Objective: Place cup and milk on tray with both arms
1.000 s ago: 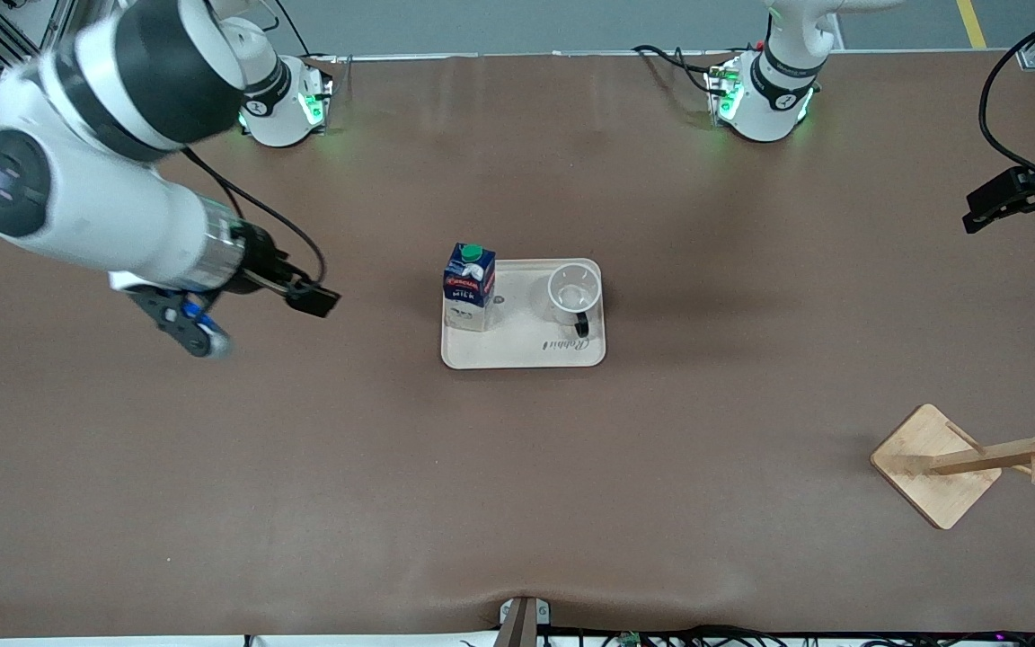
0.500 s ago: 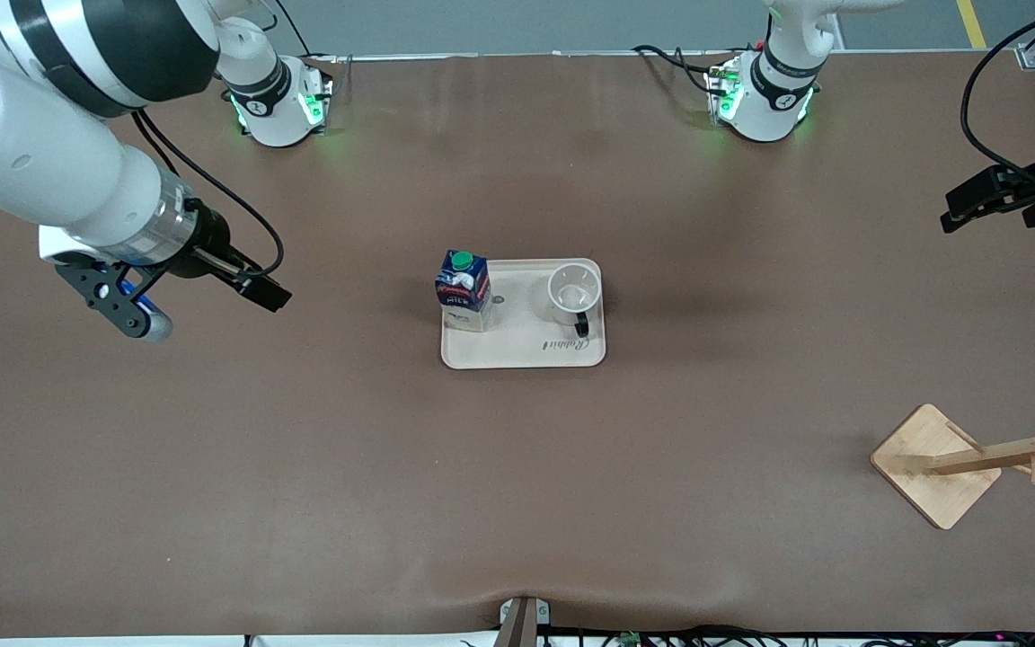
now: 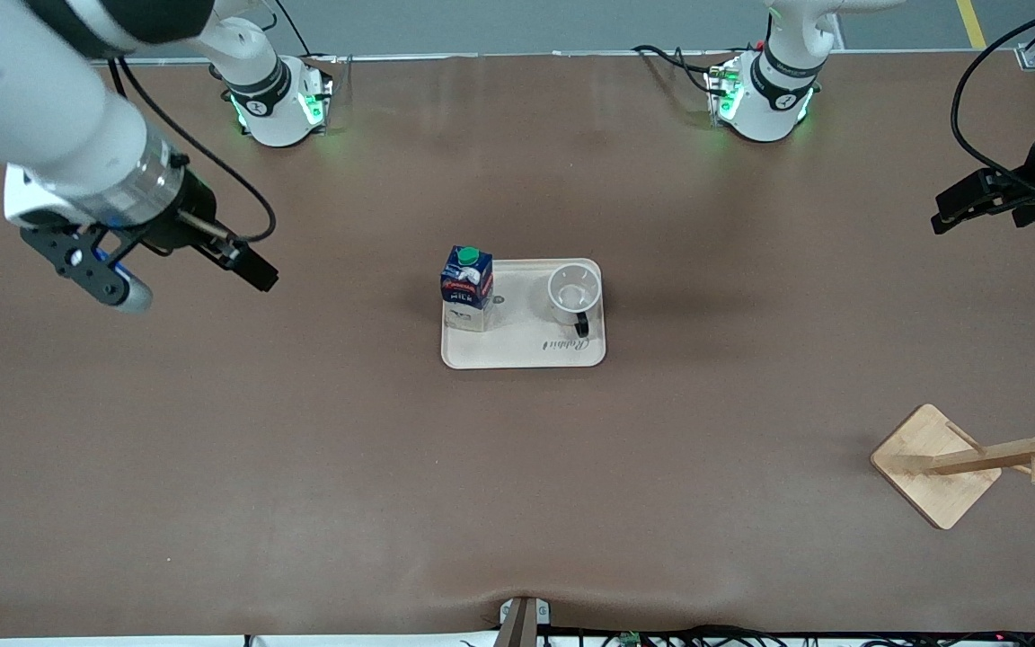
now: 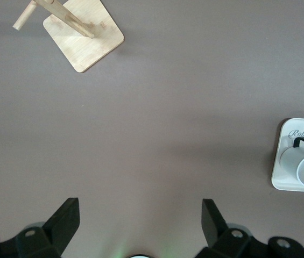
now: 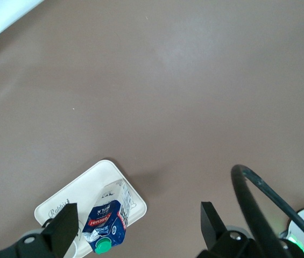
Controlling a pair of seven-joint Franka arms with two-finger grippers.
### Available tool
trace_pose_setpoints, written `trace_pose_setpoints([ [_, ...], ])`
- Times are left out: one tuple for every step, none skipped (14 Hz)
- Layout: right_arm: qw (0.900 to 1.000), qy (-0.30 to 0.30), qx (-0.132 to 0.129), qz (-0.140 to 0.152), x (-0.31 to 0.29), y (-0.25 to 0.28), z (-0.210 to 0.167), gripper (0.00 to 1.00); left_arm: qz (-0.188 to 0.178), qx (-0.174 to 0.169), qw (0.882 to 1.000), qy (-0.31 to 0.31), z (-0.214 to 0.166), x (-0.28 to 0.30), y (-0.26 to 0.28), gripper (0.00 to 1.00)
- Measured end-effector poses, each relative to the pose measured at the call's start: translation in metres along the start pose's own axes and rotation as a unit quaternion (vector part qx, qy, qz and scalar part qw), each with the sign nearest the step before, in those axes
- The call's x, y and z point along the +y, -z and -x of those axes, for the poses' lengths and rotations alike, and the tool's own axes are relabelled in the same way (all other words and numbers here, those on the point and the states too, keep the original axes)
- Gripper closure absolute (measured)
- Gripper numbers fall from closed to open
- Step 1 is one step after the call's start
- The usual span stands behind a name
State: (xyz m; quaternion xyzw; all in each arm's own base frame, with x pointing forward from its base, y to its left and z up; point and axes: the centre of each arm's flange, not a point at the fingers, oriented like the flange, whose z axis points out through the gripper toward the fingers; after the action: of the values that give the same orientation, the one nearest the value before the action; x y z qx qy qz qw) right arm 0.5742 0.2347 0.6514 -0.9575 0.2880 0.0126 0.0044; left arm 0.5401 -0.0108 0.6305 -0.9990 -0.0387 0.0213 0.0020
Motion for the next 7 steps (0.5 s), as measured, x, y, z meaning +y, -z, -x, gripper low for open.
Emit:
trace_pose_setpoints([
  [1.000, 0.013, 0.000, -0.003, -0.008, 0.004, 0.015, 0.00, 0.000, 0.000, 1.000, 0.000, 0.000, 0.000, 0.000, 0.00],
  [1.000, 0.020, 0.000, -0.003, -0.013, 0.005, 0.024, 0.00, 0.000, 0.001, 1.000, 0.000, 0.000, 0.000, 0.001, 0.00],
  [1.000, 0.021, 0.001, -0.001, -0.014, 0.005, 0.026, 0.00, 0.000, 0.001, 1.000, 0.000, 0.001, -0.001, 0.001, 0.00],
  [1.000, 0.016, 0.007, 0.005, -0.010, 0.006, 0.022, 0.00, 0.000, 0.002, 1.000, 0.001, 0.001, -0.001, 0.001, 0.00],
  [0.999, 0.010, 0.026, 0.017, -0.004, 0.008, 0.014, 0.00, 0.000, 0.002, 1.000, 0.001, 0.001, -0.001, 0.001, 0.00],
  [0.998, 0.013, 0.048, 0.033, 0.003, 0.011, 0.006, 0.00, 0.000, 0.002, 1.000, 0.002, 0.001, -0.002, 0.001, 0.00],
  [0.996, 0.035, 0.066, 0.046, 0.010, 0.016, 0.000, 0.00, 0.000, 0.001, 1.000, 0.002, 0.000, -0.002, 0.001, 0.00],
])
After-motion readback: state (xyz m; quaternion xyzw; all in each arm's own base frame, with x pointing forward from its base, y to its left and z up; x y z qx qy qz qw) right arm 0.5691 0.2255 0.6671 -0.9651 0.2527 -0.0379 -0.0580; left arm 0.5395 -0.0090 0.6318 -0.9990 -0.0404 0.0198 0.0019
